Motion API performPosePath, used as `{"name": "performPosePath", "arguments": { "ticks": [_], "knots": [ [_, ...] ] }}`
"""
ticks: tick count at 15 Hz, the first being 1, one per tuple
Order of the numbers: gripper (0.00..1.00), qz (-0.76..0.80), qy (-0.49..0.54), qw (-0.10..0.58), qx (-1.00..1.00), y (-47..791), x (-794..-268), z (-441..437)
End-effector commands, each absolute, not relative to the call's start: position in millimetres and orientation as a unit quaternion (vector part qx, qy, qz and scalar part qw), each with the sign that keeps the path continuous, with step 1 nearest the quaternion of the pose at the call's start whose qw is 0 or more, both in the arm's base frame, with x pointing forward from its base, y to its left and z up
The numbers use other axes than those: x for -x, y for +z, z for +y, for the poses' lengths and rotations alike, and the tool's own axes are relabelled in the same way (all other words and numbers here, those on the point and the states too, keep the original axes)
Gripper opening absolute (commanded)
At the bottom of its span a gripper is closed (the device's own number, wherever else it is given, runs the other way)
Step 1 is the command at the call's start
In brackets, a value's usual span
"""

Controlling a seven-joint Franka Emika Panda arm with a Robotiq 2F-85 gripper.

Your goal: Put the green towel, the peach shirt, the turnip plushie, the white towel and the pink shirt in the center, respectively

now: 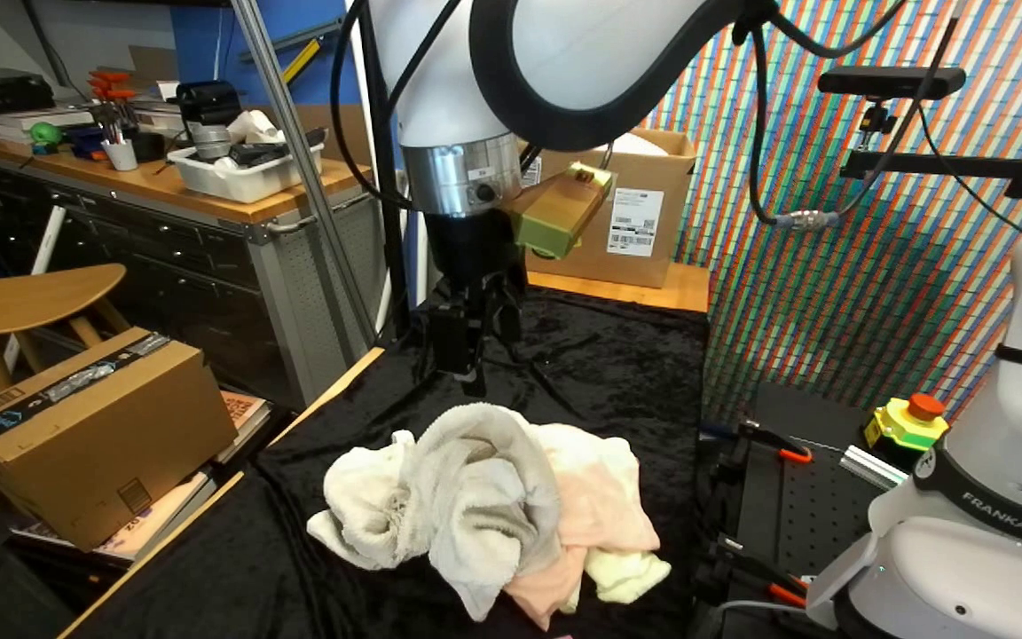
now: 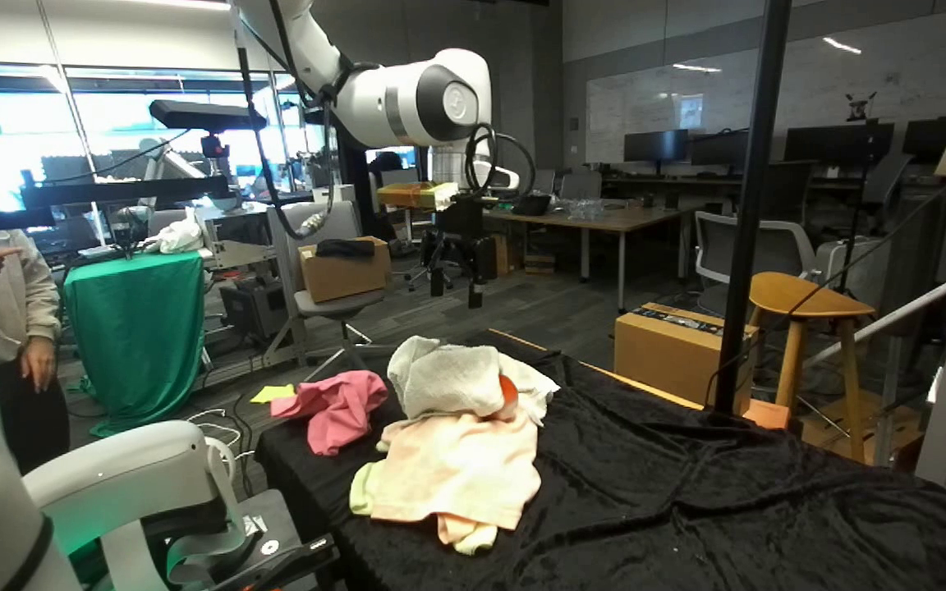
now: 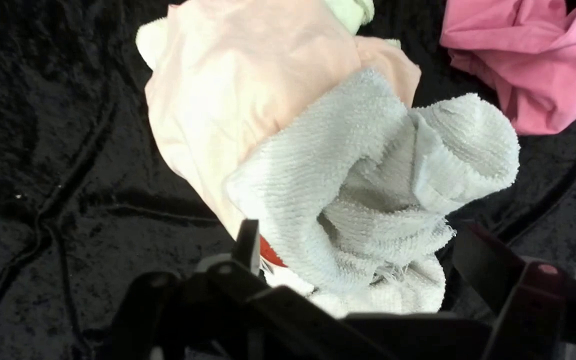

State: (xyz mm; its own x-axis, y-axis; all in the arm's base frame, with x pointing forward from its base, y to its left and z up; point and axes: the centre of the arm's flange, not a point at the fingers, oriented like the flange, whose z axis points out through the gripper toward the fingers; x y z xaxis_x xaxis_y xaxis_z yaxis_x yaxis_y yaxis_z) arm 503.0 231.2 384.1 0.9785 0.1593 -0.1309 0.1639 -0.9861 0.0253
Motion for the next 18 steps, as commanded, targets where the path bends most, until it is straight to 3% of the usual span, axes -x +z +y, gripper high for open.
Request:
{"name": "performPosePath", "arguments": {
  "ticks": [1, 11, 18],
  "knots": [
    [1.00, 0.084, -0.084, 0.007, -0.993, 405, -481, 210],
    [1.00, 0.081, -0.153, -0.029, -0.985, 378, -416, 221],
    [1.00, 0.138, -0.179, 0.006, -0.974, 328, -338, 229]
  ]
}}
